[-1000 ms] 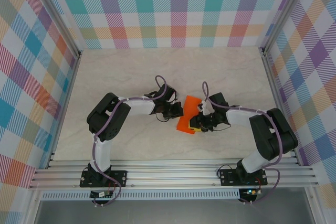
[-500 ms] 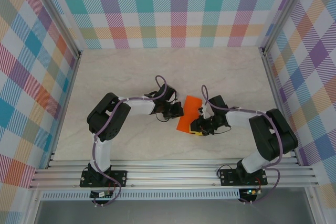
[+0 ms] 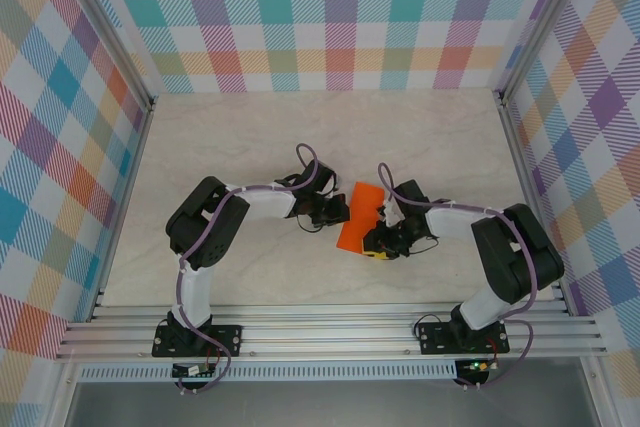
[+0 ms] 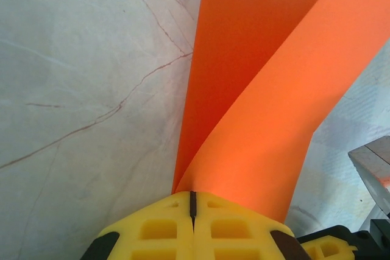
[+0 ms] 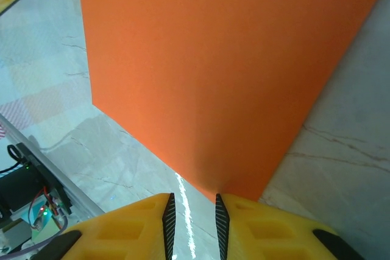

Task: Fold a paper plane with a square sheet of paper (pick it up from the middle)
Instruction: Fold the square sheet of paper in half at the center of the table.

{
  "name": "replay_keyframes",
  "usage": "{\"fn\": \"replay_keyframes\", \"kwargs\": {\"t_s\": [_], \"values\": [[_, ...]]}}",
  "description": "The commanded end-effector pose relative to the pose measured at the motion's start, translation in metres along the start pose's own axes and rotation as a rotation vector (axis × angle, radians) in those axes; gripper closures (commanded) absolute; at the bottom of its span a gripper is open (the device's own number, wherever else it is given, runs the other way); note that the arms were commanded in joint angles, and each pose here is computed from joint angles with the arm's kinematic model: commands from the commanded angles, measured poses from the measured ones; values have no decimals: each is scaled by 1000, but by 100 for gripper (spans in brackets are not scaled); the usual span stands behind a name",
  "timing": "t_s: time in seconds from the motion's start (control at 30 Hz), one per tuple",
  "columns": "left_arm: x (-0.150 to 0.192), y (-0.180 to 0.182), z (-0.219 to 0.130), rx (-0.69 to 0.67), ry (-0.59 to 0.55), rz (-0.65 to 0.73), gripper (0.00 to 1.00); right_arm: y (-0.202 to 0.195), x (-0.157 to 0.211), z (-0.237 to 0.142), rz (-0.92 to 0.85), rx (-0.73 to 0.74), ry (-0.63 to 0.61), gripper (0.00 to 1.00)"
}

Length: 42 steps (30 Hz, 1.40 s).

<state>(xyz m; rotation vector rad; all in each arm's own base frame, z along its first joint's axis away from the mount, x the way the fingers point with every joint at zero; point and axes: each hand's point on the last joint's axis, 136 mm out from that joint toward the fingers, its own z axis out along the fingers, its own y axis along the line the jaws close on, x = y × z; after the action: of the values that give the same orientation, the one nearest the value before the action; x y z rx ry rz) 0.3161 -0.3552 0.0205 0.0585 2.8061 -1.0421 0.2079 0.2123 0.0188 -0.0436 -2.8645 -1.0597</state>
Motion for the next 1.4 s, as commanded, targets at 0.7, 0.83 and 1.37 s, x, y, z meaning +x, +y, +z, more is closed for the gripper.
{"fn": "replay_keyframes", "kwargs": {"t_s": [0.7, 0.83, 1.37], "values": [[34, 44, 20, -141, 118, -31, 100, -6, -72, -8, 81, -45, -115, 74], [34, 45, 20, -143, 120, -31, 100, -5, -69, -9, 86, -56, -115, 73], [35, 47, 21, -153, 125, -33, 100, -7, -107, -22, 74, -70, -180, 74]]}}
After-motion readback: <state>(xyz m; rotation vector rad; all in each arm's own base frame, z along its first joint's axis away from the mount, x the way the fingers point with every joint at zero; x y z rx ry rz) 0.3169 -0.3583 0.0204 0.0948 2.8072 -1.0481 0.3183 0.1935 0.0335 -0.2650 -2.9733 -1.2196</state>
